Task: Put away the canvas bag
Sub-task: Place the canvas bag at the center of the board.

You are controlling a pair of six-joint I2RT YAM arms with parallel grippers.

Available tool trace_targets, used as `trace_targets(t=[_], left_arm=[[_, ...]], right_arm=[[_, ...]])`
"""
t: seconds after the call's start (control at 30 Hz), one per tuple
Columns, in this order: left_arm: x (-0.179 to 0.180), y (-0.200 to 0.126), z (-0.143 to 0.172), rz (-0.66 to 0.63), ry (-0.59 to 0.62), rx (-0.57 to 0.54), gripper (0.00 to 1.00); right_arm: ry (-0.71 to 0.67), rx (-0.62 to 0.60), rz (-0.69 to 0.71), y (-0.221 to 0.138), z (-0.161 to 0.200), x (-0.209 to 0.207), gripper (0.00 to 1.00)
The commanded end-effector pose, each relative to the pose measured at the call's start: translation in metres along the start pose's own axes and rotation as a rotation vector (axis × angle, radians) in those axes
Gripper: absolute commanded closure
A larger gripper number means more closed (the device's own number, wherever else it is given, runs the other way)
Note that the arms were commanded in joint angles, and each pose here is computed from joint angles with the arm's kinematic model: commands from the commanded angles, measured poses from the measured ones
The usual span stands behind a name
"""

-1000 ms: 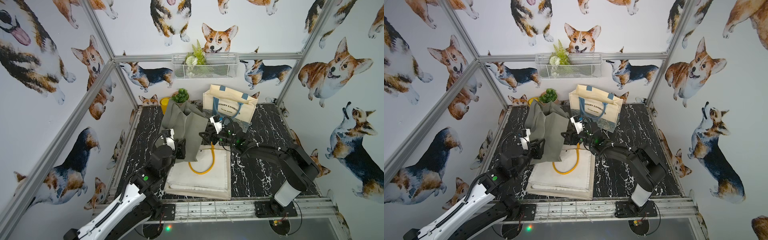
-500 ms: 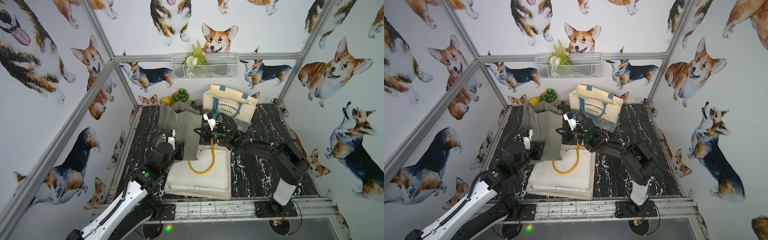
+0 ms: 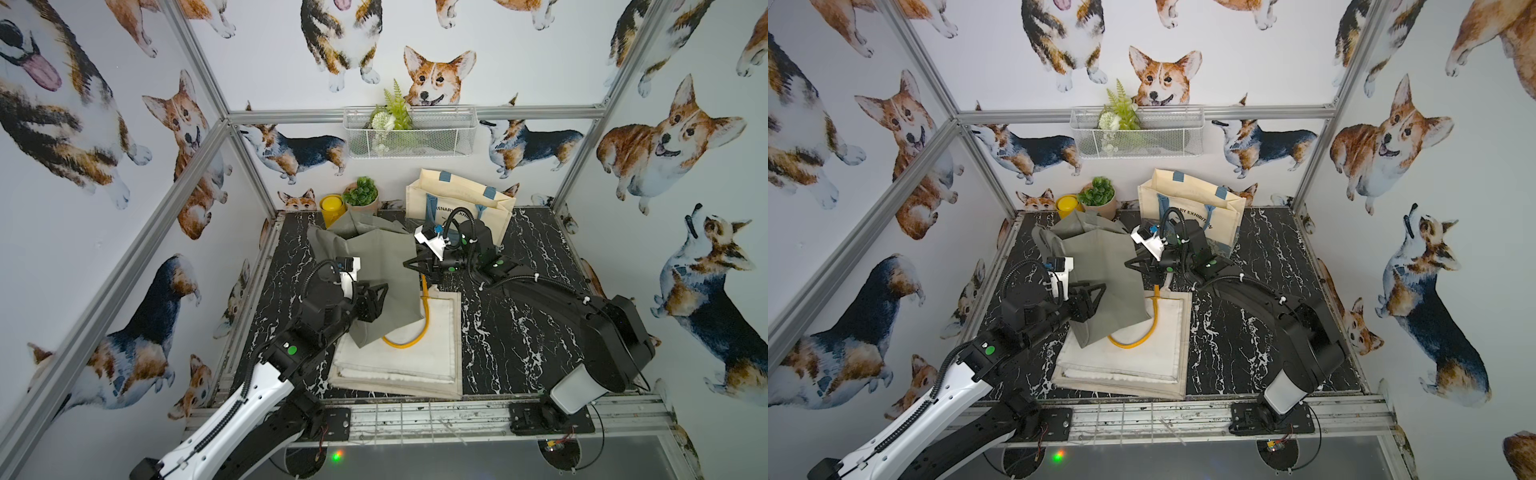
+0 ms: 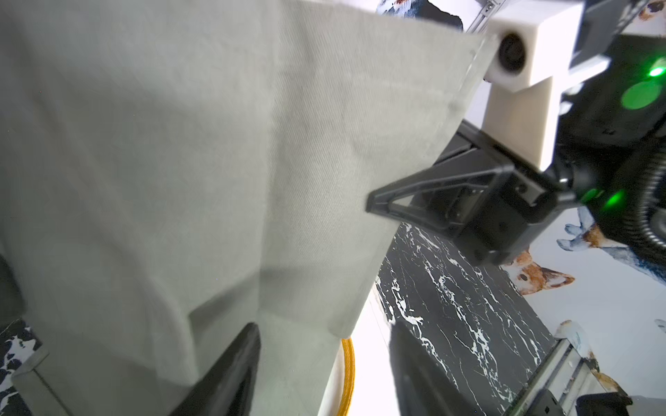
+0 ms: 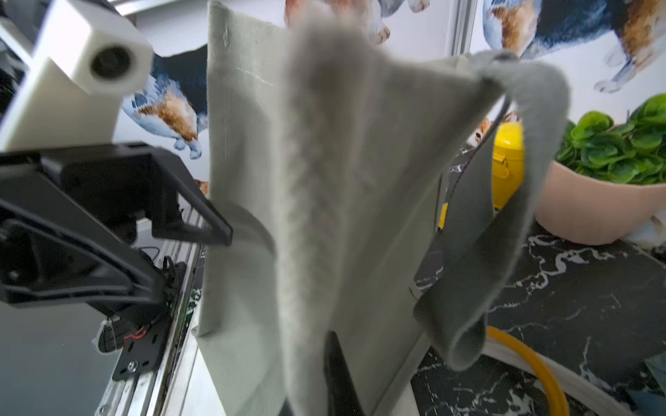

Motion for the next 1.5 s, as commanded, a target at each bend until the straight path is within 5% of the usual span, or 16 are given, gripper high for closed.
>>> trace_targets(t=[0.0,0.17,0.37,0.5,0.9,1.3,1.47], left_arm=[[0.003,-0.006,-0.009,-0.026,0.038,-0.044,0.28],[0.007,-0.012,-0.022,-0.065,0.089,-0.082,0.25],[0.0,-0.004,-0.038,-0.046,0.092,-0.093,0.22],[-0.005,0.0,-0.045,-0.019,0.081,-0.107,0.21],[-0.007,0.001,-0.049,-0.019,0.08,-0.103,0.17],[-0.032,0.006,-0.075,0.121,0.124,-0.153,0.17],[-0.013,-0.005,-0.084,-0.012,0.114,-0.121,0.15]], right_arm=[[-0.037,0.029,-0.06,0.0,0.017,0.007,1.0],[0.019,-0.015,-0.085,0.001,0.025,0.008,0.98],[0.024,-0.068,-0.071,0.003,0.032,0.015,0.61],[0.003,-0.119,-0.055,0.009,0.033,0.023,0.48],[0.033,-0.339,0.018,0.016,0.016,0.02,0.38],[0.029,-0.38,0.081,0.028,0.012,0.027,0.25],[0.027,-0.389,0.138,0.025,0.017,0.019,0.25]])
Point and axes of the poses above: each gripper's point midway between its finger pads, its own y axis out along the fingers, its own x axis along the line the jaws close on, z = x × y, the point moved 3 cm from there along -y, back along the fingers, and after that the axes turned 13 degrees about y, right-handed, at the moved point
